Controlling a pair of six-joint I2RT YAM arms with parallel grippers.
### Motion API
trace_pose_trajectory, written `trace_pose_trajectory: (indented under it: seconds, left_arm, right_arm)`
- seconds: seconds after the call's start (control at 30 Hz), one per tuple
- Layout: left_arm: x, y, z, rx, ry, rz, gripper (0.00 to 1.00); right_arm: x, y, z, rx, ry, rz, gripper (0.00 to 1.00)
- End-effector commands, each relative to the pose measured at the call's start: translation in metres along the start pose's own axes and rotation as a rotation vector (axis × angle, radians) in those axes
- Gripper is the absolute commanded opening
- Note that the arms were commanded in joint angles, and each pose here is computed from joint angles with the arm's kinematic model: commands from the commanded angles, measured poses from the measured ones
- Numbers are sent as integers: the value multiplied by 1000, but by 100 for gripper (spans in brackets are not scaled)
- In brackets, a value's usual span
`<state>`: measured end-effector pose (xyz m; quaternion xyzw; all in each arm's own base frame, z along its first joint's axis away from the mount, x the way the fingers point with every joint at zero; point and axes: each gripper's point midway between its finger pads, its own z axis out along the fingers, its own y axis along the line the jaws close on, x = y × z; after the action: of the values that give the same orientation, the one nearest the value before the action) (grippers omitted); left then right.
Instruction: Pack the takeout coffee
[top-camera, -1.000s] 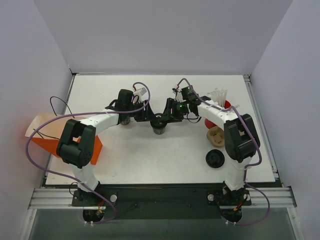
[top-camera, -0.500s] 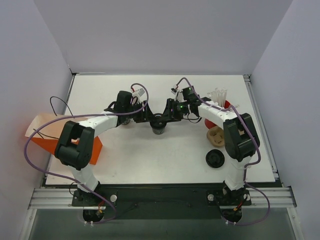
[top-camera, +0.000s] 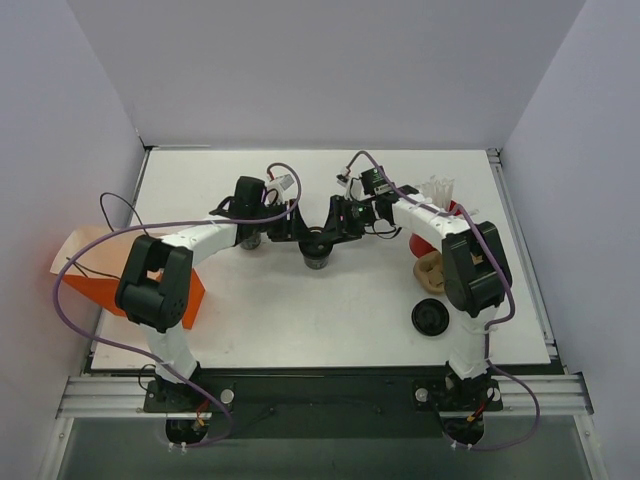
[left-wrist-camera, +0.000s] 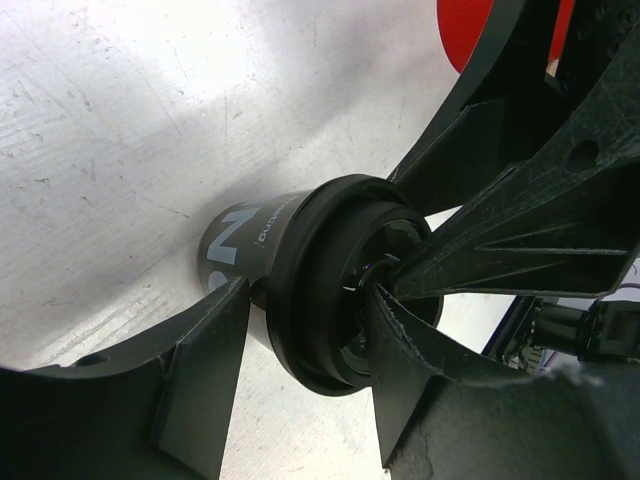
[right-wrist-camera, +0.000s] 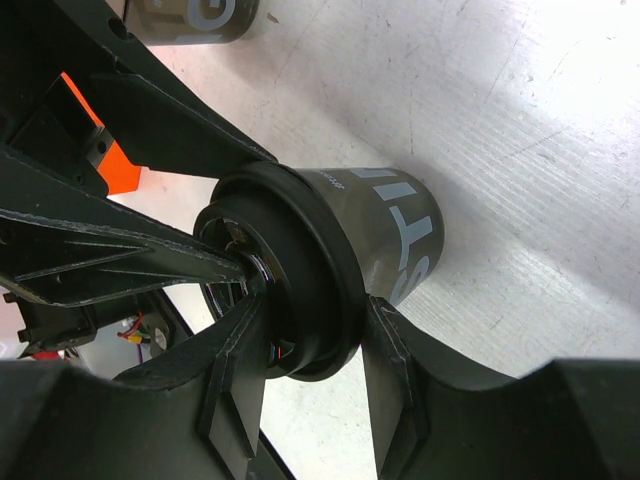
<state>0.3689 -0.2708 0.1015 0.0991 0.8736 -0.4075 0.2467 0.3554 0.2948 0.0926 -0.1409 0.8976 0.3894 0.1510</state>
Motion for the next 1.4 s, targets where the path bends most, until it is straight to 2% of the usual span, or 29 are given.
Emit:
trace_pose_trajectory:
  seconds: [0.0, 0.03, 0.17, 0.27, 0.4, 0.57, 0.73, 0.9, 1.1, 1.3, 1.37]
  left_arm:
    - [25, 36, 11, -89, 60, -16, 58]
    - [26, 39, 13, -104, 63, -26, 57]
    - [38, 54, 12, -170, 69, -58, 56]
    - [46, 66, 12, -221, 86, -80, 55]
    - [52, 74, 10, -259, 82, -97, 53]
    - [57, 78, 8, -284, 88, -114, 53]
    - [60, 79, 7, -296, 87, -120, 53]
    - [60, 77, 7, -296, 86, -120, 52]
    - [66, 77, 8, -301, 92, -126, 52]
    - [71, 80, 9, -310, 95, -139, 52]
    - [73, 83, 9, -319, 95, -143, 52]
  right_arm:
    - [23, -11, 4, 39, 99, 23, 23]
    - [22, -10, 3, 39, 96, 31, 25]
    - [7, 3, -8, 32, 49, 54, 46]
    - [-5, 12, -20, 36, -2, 75, 54]
    - [-13, 19, -33, 50, -59, 115, 60]
    - [-13, 20, -40, 70, -115, 167, 59]
    - [-12, 20, -41, 77, -166, 218, 53]
    - [-6, 17, -37, 112, -208, 296, 53]
    - [-9, 22, -29, 111, -252, 319, 52]
    - [7, 12, -19, 169, -244, 343, 45]
    - [10, 4, -16, 185, -262, 340, 39]
